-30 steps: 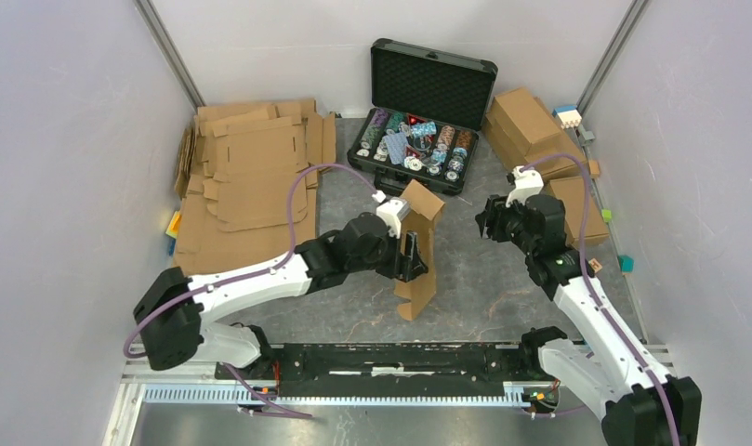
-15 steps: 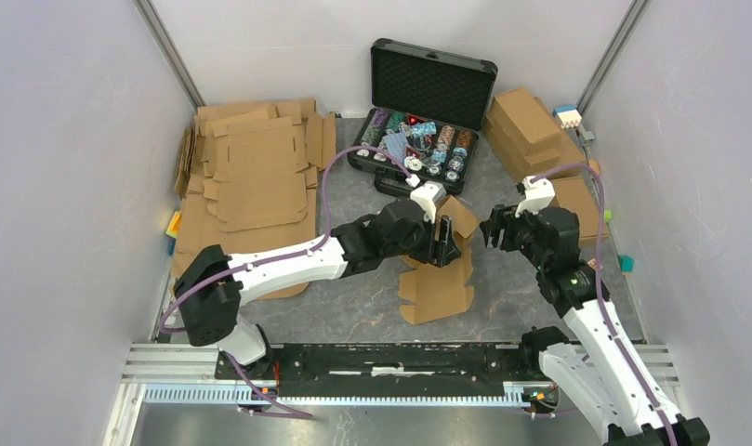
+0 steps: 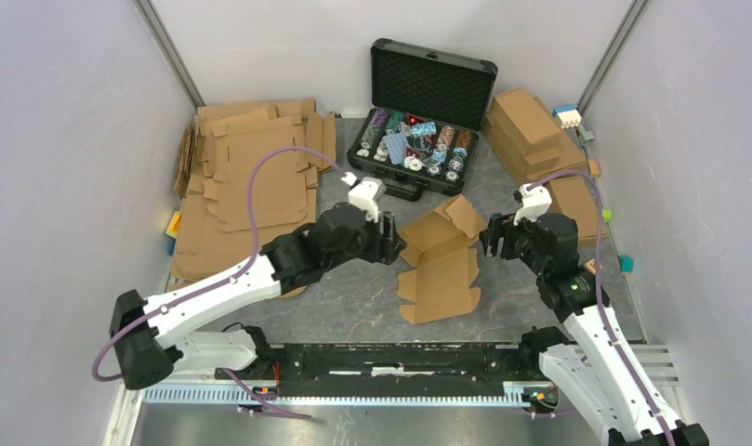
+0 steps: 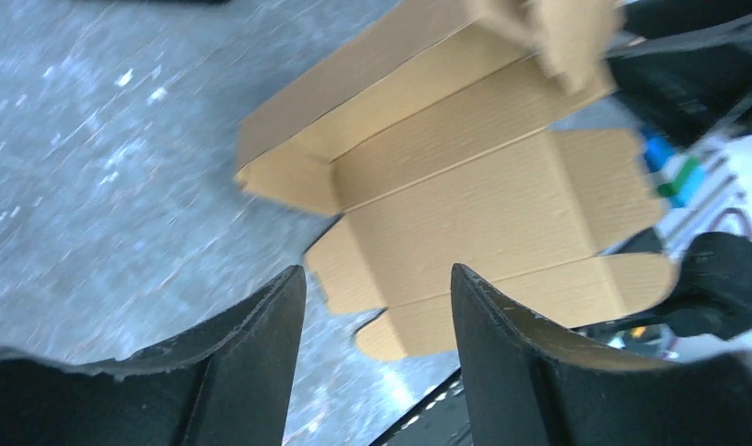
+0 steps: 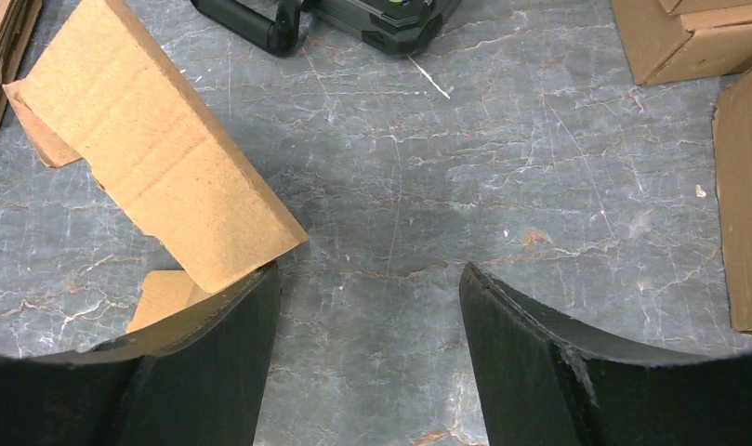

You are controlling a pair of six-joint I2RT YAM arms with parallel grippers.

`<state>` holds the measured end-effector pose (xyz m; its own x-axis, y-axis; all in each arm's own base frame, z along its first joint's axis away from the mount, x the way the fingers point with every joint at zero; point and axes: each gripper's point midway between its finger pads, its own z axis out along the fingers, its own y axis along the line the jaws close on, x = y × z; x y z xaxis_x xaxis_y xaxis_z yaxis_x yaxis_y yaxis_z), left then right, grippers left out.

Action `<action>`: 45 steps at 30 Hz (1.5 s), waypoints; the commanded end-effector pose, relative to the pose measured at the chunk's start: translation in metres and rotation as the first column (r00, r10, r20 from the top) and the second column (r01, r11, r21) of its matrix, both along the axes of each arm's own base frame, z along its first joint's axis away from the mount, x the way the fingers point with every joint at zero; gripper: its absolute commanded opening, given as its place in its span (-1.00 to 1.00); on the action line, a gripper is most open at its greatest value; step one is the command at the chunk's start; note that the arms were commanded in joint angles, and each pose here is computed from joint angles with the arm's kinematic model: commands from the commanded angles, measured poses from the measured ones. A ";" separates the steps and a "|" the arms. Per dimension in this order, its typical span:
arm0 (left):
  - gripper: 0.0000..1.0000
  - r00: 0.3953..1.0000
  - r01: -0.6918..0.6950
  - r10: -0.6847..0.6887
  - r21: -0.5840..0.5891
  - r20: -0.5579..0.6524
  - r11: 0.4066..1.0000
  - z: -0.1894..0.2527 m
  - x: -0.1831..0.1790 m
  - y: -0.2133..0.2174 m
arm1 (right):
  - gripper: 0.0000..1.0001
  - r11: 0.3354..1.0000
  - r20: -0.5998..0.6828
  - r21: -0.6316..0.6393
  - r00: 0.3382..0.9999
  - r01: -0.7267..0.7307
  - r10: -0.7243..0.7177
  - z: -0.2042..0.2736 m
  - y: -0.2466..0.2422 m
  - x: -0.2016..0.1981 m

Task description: Fold the paper box

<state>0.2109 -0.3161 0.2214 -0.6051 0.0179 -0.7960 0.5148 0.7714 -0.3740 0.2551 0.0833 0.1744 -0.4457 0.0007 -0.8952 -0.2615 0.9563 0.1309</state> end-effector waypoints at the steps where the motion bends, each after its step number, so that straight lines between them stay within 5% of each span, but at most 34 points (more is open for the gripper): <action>1: 0.30 0.993 -0.109 0.112 0.059 -0.048 0.992 -0.056 0.002 0.034 | 0.51 1.000 0.027 0.006 1.000 -0.009 0.008 0.005 0.002 0.003; 6: 0.40 0.980 -0.198 0.194 -0.088 -0.046 0.976 -0.080 0.014 0.025 | 0.51 1.000 0.024 0.018 0.999 -0.023 0.022 0.005 0.005 0.002; 11: 0.43 0.960 -0.281 0.277 -0.104 -0.048 0.954 -0.103 0.033 0.017 | 0.51 1.000 0.023 0.016 1.000 -0.022 0.022 0.005 0.005 0.002; 17: 0.31 0.941 -0.336 0.337 -0.170 -0.027 0.926 -0.115 0.053 0.005 | 0.51 1.000 0.027 0.018 0.999 -0.023 0.023 0.006 0.005 0.002; 34: 0.12 0.885 -0.456 0.410 -0.230 -0.222 0.860 -0.164 0.086 -0.025 | 0.51 1.000 0.044 0.014 0.999 -0.018 0.017 0.012 0.003 0.001; 40: -0.13 0.896 -0.433 0.381 -0.270 -0.227 0.860 -0.163 0.090 -0.037 | 0.51 1.000 0.049 0.010 0.999 -0.015 0.014 0.013 0.002 0.000; 45: -0.95 0.903 -0.423 0.377 -0.270 -0.208 0.865 -0.159 0.095 -0.034 | 0.51 1.000 0.063 0.016 0.998 -0.011 0.010 0.017 0.001 0.000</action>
